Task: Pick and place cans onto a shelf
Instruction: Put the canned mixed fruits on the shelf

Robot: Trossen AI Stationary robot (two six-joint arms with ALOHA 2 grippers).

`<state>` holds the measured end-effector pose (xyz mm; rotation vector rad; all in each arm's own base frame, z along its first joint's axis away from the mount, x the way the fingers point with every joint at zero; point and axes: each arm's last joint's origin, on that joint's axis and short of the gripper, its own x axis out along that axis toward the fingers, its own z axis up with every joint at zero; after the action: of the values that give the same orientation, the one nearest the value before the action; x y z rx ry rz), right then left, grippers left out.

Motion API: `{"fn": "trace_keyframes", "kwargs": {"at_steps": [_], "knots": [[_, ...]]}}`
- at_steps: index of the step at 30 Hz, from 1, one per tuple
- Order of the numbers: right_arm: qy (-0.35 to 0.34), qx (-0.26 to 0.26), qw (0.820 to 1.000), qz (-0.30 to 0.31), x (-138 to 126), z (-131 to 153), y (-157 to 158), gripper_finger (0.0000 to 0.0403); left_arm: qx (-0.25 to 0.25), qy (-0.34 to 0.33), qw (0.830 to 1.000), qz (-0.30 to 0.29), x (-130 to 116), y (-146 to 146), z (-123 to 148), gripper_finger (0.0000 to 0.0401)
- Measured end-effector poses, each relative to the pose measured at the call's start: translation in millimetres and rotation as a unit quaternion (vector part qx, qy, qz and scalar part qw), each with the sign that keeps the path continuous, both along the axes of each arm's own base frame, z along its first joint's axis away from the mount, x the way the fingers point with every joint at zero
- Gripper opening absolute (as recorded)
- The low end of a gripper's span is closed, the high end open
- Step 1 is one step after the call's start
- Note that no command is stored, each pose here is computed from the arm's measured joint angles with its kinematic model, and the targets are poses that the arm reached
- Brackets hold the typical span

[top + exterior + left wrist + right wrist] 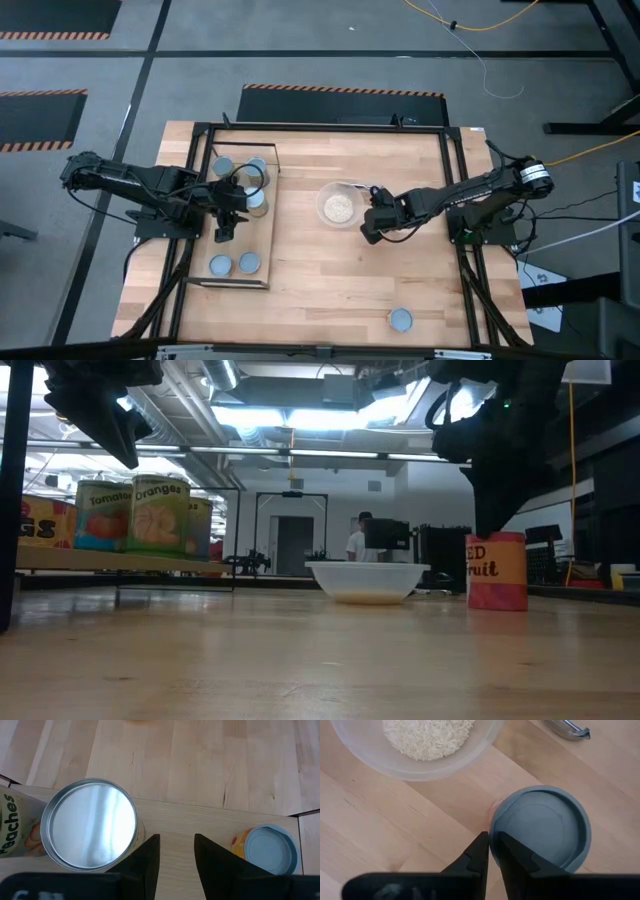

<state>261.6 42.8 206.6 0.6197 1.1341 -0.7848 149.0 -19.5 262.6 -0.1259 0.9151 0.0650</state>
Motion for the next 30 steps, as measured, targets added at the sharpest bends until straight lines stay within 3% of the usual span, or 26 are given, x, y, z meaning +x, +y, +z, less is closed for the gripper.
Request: {"fn": "trace_keyframes", "kwargs": {"at_steps": [10,15,21,25,30], "knots": [[0.0,0.0,1.0,0.001,0.0,0.0,0.0,0.0045,0.0,0.0,1.0,0.001,0.0,0.0,0.0,0.0114],[0.0,-0.001,1.0,0.001,-0.1,0.3,0.0,0.0011,-0.001,-0.011,1.0,-0.001,1.6,-0.3,1.2,0.0114],[-0.006,0.015,1.0,0.005,1.5,1.2,1.5,0.0006,0.002,-0.034,0.999,-0.009,5.0,-0.7,4.1,0.0114],[-0.017,0.059,0.997,0.052,9.0,14.1,5.9,0.0004,0.003,-0.041,0.999,-0.011,6.1,-0.9,5.1,0.0114],[-0.08,0.093,0.985,0.12,26.9,52.1,12.5,0.0003,0.003,-0.042,0.999,-0.011,6.2,-0.9,5.2,0.0114]]}}
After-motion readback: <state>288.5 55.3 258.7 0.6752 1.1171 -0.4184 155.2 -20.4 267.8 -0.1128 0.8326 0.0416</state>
